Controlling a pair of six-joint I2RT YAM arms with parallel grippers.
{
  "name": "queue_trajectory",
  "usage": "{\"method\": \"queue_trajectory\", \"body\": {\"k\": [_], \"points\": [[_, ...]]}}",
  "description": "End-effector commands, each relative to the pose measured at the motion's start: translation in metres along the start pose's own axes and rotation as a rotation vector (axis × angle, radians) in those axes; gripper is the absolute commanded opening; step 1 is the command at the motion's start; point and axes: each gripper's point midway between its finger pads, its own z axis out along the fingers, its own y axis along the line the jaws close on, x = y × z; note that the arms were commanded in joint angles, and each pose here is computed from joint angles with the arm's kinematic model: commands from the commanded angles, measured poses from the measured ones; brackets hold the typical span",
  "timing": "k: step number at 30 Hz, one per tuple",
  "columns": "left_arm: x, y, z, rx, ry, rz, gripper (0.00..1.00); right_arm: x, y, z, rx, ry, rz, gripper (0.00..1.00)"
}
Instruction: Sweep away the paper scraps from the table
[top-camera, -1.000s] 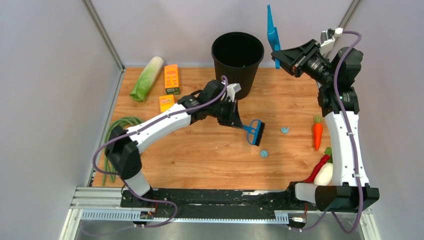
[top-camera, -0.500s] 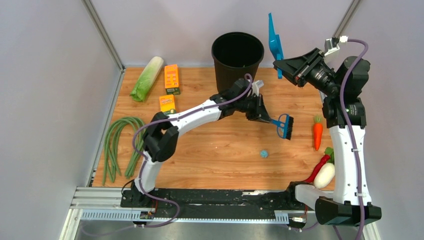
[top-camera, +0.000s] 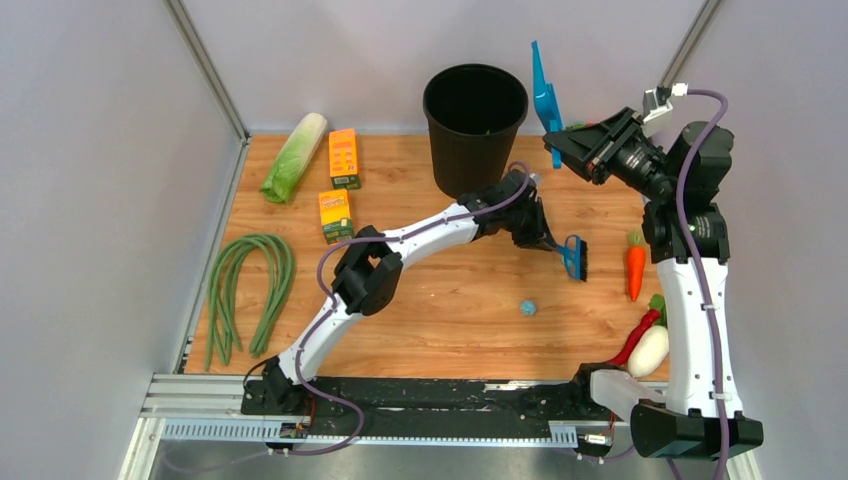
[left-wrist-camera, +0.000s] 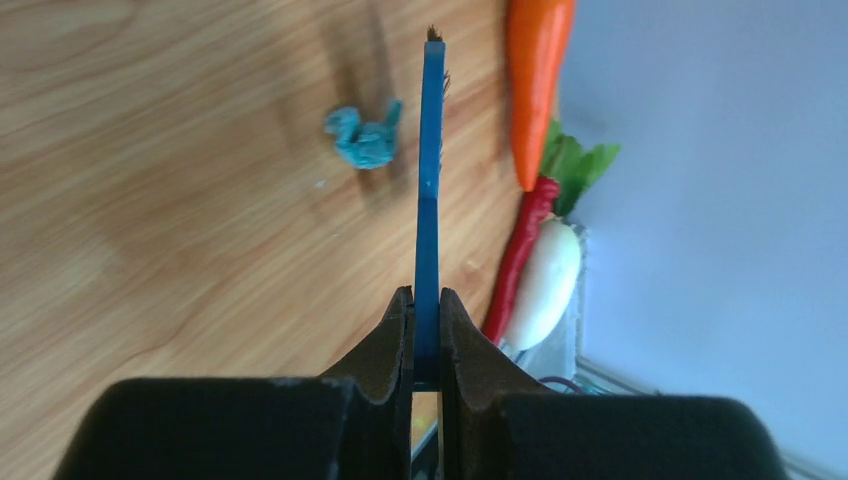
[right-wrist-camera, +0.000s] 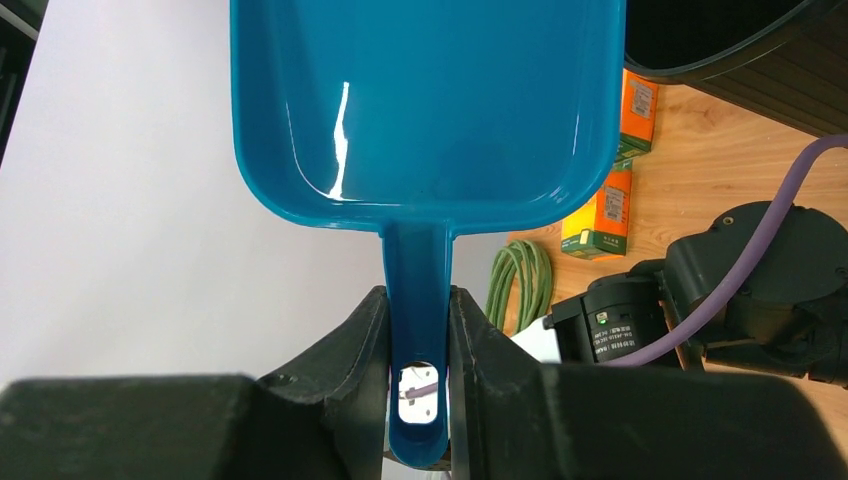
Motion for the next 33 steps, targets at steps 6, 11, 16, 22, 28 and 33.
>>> {"method": "queue_trajectory", "body": {"k": [6, 11, 16, 22, 28, 33], "points": [[-0.006, 0.069, -0.043, -0.253, 0.0, -0.013, 0.0, 0.008, 0.006, -0.005, -0.016, 0.017, 0.002, 0.0], [0.0, 0.09, -0.092, -0.341, -0.002, 0.023, 0.0, 0.008, 0.004, -0.004, -0.011, 0.016, 0.006, 0.0], [0.005, 0.119, -0.152, -0.425, -0.038, 0.05, 0.0, 0.01, -0.001, -0.004, -0.002, 0.021, 0.011, 0.0], [0.009, 0.155, -0.211, -0.569, -0.058, 0.111, 0.0, 0.014, -0.008, -0.004, 0.013, 0.028, 0.021, 0.0], [-0.004, 0.114, -0.235, -0.495, -0.072, 0.224, 0.0, 0.014, -0.013, -0.003, 0.031, 0.032, 0.021, 0.0], [0.01, 0.068, -0.229, -0.325, 0.023, 0.283, 0.0, 0.014, -0.009, -0.005, 0.034, 0.034, 0.021, 0.0]]}}
